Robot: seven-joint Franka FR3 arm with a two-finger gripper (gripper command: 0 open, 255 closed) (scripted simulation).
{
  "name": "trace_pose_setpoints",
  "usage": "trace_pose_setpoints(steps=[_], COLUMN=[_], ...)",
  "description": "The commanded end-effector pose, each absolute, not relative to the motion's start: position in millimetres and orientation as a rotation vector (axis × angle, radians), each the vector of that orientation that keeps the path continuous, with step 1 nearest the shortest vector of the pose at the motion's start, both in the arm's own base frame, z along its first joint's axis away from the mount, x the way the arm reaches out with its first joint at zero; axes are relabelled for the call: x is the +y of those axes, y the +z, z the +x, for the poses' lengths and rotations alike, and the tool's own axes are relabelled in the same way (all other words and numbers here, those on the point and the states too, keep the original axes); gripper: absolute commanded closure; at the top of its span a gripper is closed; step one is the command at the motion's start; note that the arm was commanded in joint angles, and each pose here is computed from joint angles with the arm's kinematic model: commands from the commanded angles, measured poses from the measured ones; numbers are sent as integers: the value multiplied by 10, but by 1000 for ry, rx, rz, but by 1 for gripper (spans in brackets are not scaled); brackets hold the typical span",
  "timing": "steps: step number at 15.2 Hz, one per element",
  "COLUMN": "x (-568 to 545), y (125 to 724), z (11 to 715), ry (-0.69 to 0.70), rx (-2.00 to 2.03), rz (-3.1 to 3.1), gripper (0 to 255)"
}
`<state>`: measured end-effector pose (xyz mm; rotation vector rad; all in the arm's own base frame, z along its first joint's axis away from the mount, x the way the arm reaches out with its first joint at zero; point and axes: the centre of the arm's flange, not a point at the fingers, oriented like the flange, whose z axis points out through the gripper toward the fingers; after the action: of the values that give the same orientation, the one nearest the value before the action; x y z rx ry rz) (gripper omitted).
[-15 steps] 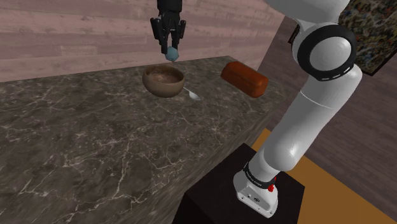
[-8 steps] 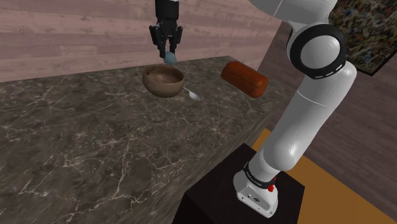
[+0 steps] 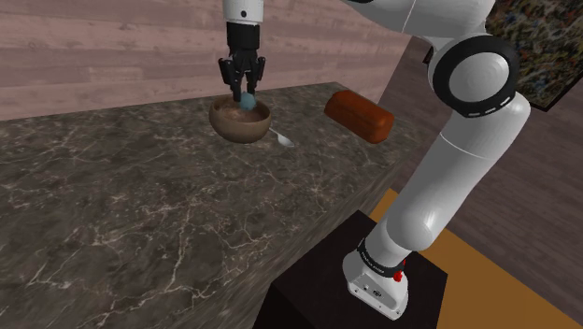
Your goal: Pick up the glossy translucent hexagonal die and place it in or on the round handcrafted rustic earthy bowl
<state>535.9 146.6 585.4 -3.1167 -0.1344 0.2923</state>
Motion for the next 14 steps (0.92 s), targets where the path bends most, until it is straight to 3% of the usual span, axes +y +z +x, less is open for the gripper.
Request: trace_pose_setpoints(steps=[1,8,9,14], x=[1457,1458,1458,1458], y=[5795,5795,5795,5795], z=[5352,5353,5353,5353], ry=[291,291,291,291], rx=[-134,-134,-134,-134], rz=[-3117,-3117,-3117,-3117], gripper=[255,255,0,0])
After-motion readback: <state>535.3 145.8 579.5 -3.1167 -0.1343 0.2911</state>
